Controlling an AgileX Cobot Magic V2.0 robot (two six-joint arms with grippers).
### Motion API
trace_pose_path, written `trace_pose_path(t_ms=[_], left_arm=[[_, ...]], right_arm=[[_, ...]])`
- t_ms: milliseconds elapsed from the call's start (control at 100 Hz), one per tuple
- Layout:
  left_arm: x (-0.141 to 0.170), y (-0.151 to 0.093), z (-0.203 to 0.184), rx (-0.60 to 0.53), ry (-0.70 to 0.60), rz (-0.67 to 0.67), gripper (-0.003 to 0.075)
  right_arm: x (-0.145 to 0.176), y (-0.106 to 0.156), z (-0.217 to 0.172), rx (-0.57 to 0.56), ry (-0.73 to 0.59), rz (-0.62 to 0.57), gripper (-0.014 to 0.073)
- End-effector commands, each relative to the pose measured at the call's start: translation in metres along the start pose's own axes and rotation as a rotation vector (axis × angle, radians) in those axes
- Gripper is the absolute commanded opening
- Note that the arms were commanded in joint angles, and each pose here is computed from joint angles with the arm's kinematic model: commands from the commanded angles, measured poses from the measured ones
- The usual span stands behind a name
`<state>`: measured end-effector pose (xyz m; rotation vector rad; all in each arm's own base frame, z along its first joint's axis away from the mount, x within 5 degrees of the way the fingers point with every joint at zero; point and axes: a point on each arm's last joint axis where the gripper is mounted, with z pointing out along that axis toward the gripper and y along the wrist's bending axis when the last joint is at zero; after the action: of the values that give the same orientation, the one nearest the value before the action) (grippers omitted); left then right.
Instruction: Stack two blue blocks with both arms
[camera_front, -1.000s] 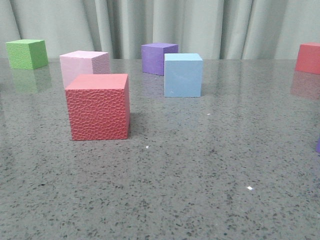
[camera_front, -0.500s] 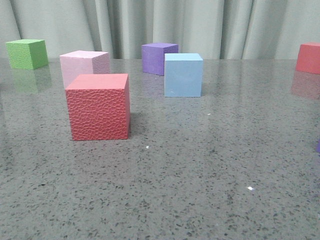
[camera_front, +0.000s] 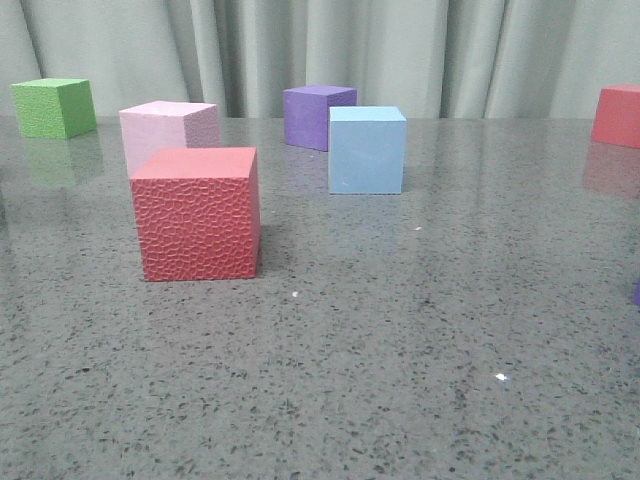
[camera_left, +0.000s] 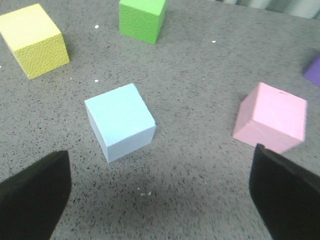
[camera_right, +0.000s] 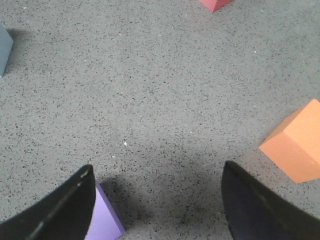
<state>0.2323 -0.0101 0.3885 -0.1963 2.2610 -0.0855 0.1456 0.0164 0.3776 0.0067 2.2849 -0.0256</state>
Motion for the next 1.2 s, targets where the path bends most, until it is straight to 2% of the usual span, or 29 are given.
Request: trace_pose_path(t_ms=[0,390,660,940,1190], left_arm=[[-0.020,-0.003,0.006,0.001,-0.081,-0.037,0.0692],[-0.028,-0.005,0.084,-0.073,0.067,-0.131,0.0692],[-0.028,0.000,0.102,-0.150,0.071,-0.153,0.0692],[-0.021,0.000,0.127,-0.162,0.121,-0.148,0.0692],[-0.031,-0.003,0.143,-0.163,0.120,-0.151,0.0692]], right_arm=[[-0.010,-0.002,-0.008,-0.001,-0.095,-0.008,0.0529],[-0.010,-0.001,-0.008,-0.006,-0.093,-0.005,0.0529],[-0.010,-0.001,-0.008,-0.008,-0.095,-0.003,0.0529],[-0.011,0.000,-0.008,-0.017,-0.105,0.000,0.0529],[-0.011,0.000,-0.008,-0.018,-0.102,0.002,0.0529]])
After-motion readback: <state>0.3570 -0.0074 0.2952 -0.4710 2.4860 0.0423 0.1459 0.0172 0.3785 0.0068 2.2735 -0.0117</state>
